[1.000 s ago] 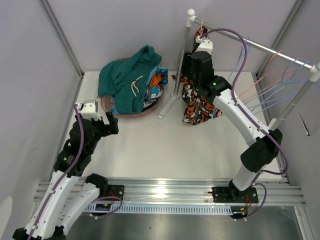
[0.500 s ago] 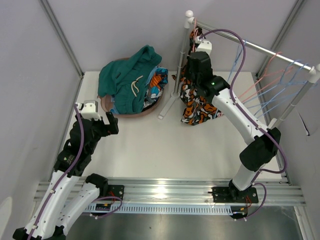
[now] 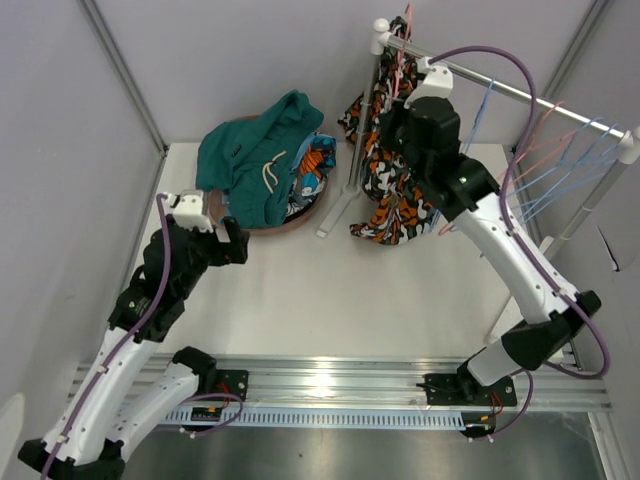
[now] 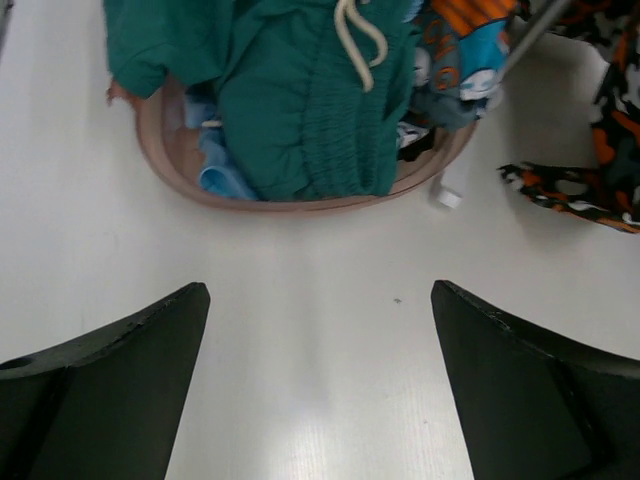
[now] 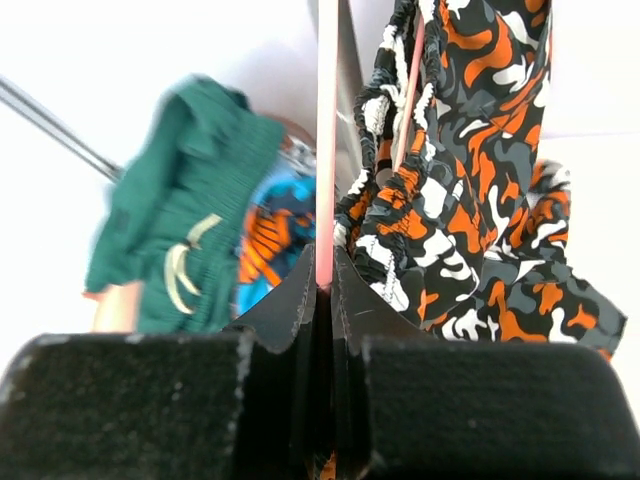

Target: Remove the shorts from the hanger

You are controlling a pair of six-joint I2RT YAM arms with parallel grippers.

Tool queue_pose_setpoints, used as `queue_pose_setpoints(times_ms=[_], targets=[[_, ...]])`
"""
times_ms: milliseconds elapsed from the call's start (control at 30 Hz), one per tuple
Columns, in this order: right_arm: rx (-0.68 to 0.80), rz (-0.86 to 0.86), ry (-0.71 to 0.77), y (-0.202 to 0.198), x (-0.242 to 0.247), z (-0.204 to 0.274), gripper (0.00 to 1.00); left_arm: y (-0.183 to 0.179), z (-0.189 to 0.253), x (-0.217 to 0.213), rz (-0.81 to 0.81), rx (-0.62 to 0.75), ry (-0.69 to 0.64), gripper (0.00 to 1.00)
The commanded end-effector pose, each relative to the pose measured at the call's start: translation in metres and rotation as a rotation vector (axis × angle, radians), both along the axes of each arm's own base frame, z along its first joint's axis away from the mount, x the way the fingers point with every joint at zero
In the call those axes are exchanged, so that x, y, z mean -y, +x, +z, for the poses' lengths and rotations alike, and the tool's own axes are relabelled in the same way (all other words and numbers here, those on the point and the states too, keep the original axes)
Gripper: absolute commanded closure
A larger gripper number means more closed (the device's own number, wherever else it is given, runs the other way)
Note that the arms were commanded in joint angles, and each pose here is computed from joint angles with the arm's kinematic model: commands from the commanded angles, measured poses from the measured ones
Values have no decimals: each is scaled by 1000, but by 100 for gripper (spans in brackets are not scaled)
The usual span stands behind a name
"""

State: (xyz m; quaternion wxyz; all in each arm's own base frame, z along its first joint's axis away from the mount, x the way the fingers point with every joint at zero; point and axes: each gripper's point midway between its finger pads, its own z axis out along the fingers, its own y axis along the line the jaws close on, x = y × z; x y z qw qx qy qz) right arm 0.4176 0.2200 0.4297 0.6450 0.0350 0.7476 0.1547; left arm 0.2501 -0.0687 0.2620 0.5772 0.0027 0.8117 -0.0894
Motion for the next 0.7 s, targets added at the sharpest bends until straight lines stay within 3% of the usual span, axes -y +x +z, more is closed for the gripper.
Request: queue_pose_setpoints(times_ms=[0, 200, 367, 667], targets=[[166, 25, 140, -35, 15, 82, 100, -4, 61, 56, -228, 132, -89, 1], [135, 54, 184, -57, 17, 76, 100, -30, 79, 174, -521, 186, -36, 1], [106, 71, 229, -74, 18, 65, 100, -52, 65, 259, -687, 187, -51, 1], [63, 101, 255, -85, 10, 50, 100, -63, 88, 341, -774, 240, -79, 1]])
